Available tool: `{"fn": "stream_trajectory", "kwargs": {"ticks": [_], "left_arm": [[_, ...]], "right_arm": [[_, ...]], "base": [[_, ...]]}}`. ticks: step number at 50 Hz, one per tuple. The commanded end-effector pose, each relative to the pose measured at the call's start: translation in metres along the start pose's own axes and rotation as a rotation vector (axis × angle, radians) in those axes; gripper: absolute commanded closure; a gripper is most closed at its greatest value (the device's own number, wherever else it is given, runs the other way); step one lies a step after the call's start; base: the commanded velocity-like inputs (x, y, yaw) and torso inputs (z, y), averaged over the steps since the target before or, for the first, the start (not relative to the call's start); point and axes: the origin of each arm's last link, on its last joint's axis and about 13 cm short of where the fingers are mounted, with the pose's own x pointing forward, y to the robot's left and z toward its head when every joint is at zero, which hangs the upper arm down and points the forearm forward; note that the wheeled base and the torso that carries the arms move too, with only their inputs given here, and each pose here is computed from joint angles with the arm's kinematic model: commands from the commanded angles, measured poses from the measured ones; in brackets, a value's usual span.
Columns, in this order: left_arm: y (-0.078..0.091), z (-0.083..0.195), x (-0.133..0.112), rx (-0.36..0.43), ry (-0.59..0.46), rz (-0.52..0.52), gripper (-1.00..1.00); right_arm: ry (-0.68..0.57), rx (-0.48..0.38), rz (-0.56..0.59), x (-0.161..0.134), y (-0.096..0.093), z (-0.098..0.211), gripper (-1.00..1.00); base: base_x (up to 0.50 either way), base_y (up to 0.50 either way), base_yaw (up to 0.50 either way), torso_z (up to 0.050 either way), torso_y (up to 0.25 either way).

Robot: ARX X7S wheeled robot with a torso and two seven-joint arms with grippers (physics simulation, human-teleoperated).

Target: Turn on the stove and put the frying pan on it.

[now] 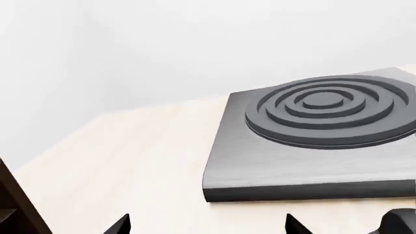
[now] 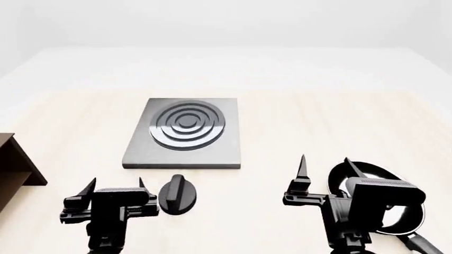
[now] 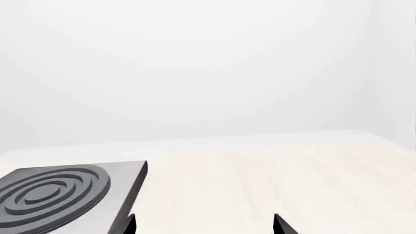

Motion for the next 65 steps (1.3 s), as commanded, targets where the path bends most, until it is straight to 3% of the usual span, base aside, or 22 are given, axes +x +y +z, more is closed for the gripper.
{"fn": "stream_trajectory", "kwargs": {"ticks": [1, 16, 33, 49, 54, 61, 65], "left_arm": [[-0.004, -0.025, -0.001, 0.068, 0.048, -0.011, -1.0], [-0.012, -0.042, -0.008, 0.119, 0.097, -0.061, -1.0], [-0.025, -0.004, -0.042, 0.037, 0.035, -0.27, -1.0], [-0.044, 0.012, -0.041, -0.001, 0.041, -0.373, -1.0], [-0.042, 0.024, -0.034, -0.023, 0.006, -0.348, -1.0], [-0.018, 0.078, -0.027, -0.168, -0.102, -0.231, -1.0], [-0.007, 0.093, -0.026, -0.21, -0.12, -0.16, -1.0]], "right_arm": [[0.001, 0.0, -0.005, 0.0, -0.001, 0.0, -1.0], [0.004, -0.001, -0.004, 0.0, 0.0, -0.002, -1.0], [0.005, -0.001, -0.01, -0.001, -0.001, -0.001, -1.0], [0.002, -0.007, -0.025, -0.002, -0.004, 0.0, -1.0], [0.003, -0.006, -0.028, -0.001, -0.006, 0.001, -1.0], [0.01, 0.004, -0.004, -0.001, -0.006, 0.006, -1.0], [-0.01, 0.011, 0.014, 0.0, -0.005, 0.016, -1.0]], "base": [[0.0, 0.0, 0.0, 0.0, 0.0], [0.0, 0.0, 0.0, 0.0, 0.0], [0.0, 0.0, 0.0, 0.0, 0.0], [0.0, 0.0, 0.0, 0.0, 0.0], [0.0, 0.0, 0.0, 0.0, 0.0], [0.0, 0.0, 0.0, 0.0, 0.0], [0.0, 0.0, 0.0, 0.0, 0.0]]}}
